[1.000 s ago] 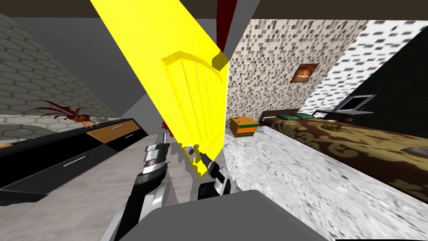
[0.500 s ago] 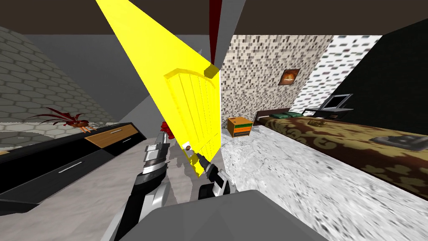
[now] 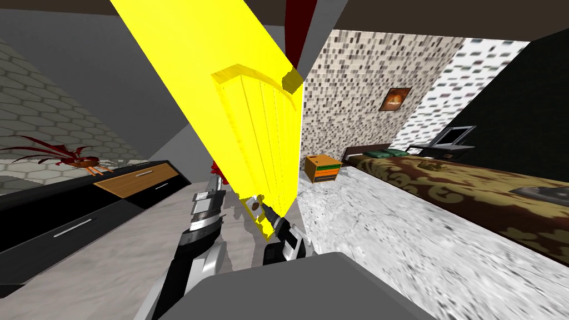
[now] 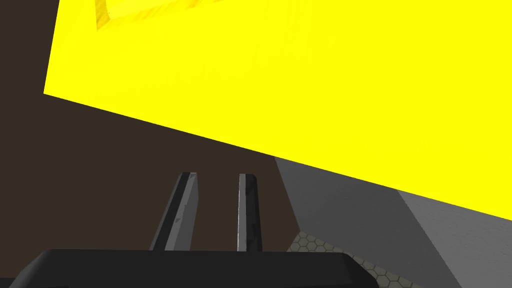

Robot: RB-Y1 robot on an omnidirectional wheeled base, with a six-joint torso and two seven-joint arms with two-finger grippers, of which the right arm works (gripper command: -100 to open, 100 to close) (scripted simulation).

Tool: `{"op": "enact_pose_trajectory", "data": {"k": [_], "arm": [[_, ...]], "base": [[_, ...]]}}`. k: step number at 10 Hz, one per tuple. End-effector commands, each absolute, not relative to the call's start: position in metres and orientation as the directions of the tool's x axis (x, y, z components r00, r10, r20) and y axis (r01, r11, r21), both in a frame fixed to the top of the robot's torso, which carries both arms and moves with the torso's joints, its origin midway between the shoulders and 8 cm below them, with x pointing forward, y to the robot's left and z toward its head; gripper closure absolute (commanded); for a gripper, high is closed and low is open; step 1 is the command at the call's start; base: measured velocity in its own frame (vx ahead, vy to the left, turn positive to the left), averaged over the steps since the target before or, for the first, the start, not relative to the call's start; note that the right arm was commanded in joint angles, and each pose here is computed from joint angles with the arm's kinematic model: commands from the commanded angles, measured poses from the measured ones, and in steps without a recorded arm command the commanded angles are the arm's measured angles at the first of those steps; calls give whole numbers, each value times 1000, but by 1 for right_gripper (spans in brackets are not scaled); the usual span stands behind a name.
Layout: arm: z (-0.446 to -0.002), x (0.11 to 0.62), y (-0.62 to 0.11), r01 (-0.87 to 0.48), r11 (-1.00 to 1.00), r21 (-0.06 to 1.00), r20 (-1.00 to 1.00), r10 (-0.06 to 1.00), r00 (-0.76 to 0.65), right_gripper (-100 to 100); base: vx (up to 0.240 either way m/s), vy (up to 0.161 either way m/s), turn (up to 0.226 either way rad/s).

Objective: Push the door open

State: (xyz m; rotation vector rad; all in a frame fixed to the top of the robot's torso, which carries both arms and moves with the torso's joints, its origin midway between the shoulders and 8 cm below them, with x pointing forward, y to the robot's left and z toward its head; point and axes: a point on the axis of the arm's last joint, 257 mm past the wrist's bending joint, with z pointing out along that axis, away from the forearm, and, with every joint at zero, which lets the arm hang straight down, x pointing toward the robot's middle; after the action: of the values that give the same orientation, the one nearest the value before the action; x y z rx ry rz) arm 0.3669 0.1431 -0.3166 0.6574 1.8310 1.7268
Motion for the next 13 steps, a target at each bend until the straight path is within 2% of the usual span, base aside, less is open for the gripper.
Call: {"op": "enact_pose_trajectory", "data": {"k": [1,4,5,10,13], "arm": [[-310,368,153,-14,48,999,-43,672,-739,-100],[-302,368,162,-16,30,999,-32,672,-740,-100],[-302,368,162,-16,30,999,-32,672,-740,100],[-302,368,162,-16,30,999,-32,672,-740,100],[-313,383,133,-16,63,998,-56,701,-711,100]], "base": [[158,191,3],[64,132,-4],[-3,-7,2],[-6,-12,6],[64,161,-72]]}}
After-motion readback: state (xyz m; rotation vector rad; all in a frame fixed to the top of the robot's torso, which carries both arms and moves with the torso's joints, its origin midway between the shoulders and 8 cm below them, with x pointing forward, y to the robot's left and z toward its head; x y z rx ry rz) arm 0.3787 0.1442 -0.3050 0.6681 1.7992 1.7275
